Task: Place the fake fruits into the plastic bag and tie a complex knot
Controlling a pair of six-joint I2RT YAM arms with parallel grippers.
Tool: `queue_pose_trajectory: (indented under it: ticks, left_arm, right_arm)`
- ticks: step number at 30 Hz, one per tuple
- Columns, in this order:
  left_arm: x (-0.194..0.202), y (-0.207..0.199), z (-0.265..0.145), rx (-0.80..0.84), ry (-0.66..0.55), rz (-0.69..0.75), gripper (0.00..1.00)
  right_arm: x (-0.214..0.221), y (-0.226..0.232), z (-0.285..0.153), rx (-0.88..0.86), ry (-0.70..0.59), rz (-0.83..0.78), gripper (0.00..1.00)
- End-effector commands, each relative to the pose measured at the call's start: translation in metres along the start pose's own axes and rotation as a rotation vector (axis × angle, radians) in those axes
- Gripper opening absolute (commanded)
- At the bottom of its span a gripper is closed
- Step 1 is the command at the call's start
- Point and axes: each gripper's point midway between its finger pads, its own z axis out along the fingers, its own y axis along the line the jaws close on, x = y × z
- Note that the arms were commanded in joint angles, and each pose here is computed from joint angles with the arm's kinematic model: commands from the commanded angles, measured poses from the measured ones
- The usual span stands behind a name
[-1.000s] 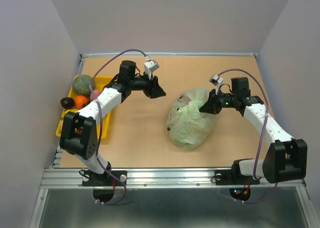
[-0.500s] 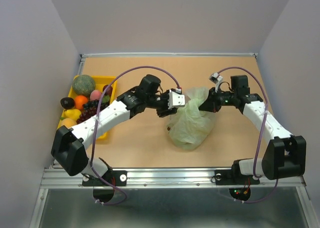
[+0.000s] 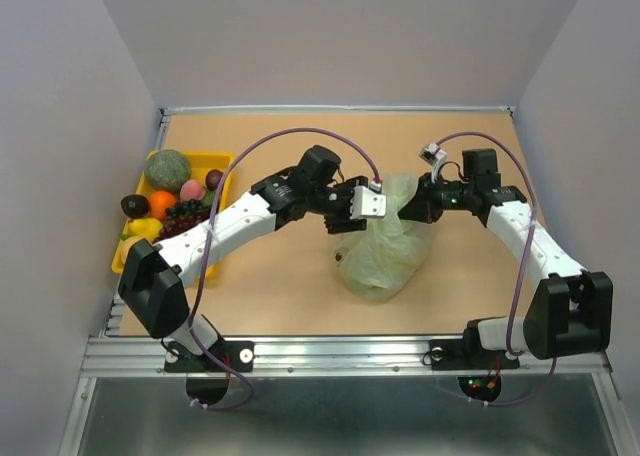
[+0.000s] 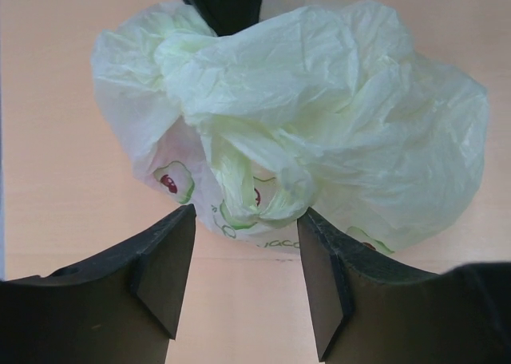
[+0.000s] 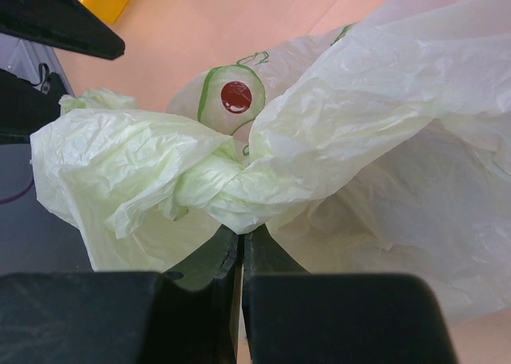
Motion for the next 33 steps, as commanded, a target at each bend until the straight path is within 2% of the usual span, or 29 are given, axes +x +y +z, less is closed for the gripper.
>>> queue_pose_trajectory:
  ticks: [1,6,10,14,17,18,19,28,33]
  left_arm:
    - [-0.013,-0.013,-0.005,0.078,-0.020,0.048,0.68]
    - [-0.010,-0.024,-0.005,0.113,-0.014,0.037,0.68]
    - [-0.017,-0.009,0.000,0.043,-0.020,0.032,0.67]
    - [-0.020,0.016,0.010,-0.053,-0.022,0.010,0.58]
    - [-0.017,0.027,0.016,-0.082,0.007,-0.022,0.25]
    - [-0.015,0.029,0.016,-0.093,0.017,-0.031,0.06]
    - [-0.009,0.032,0.015,-0.111,0.040,-0.041,0.00]
    - [0.057,0.074,-0.022,-0.287,0.094,-0.317,0.00]
    - [0.084,0.076,-0.036,-0.332,0.126,-0.381,0.00]
  right_arm:
    - [-0.025,0.008,-0.005,-0.007,-0.040,-0.058,0.01]
    - [-0.023,0.007,-0.005,-0.005,-0.038,-0.059,0.00]
    - [-0.019,0.008,-0.005,-0.009,-0.034,-0.059,0.00]
    - [-0.018,0.010,-0.007,-0.011,-0.033,-0.064,0.00]
    - [-0.018,0.010,-0.008,-0.005,-0.029,-0.070,0.00]
    - [-0.017,0.008,-0.009,0.011,-0.022,-0.066,0.00]
    - [-0.018,0.008,-0.010,0.020,-0.020,-0.070,0.00]
    - [0.001,-0.008,-0.028,0.141,0.093,-0.115,0.00]
    - [-0.018,-0.018,-0.047,0.184,0.074,-0.129,0.00]
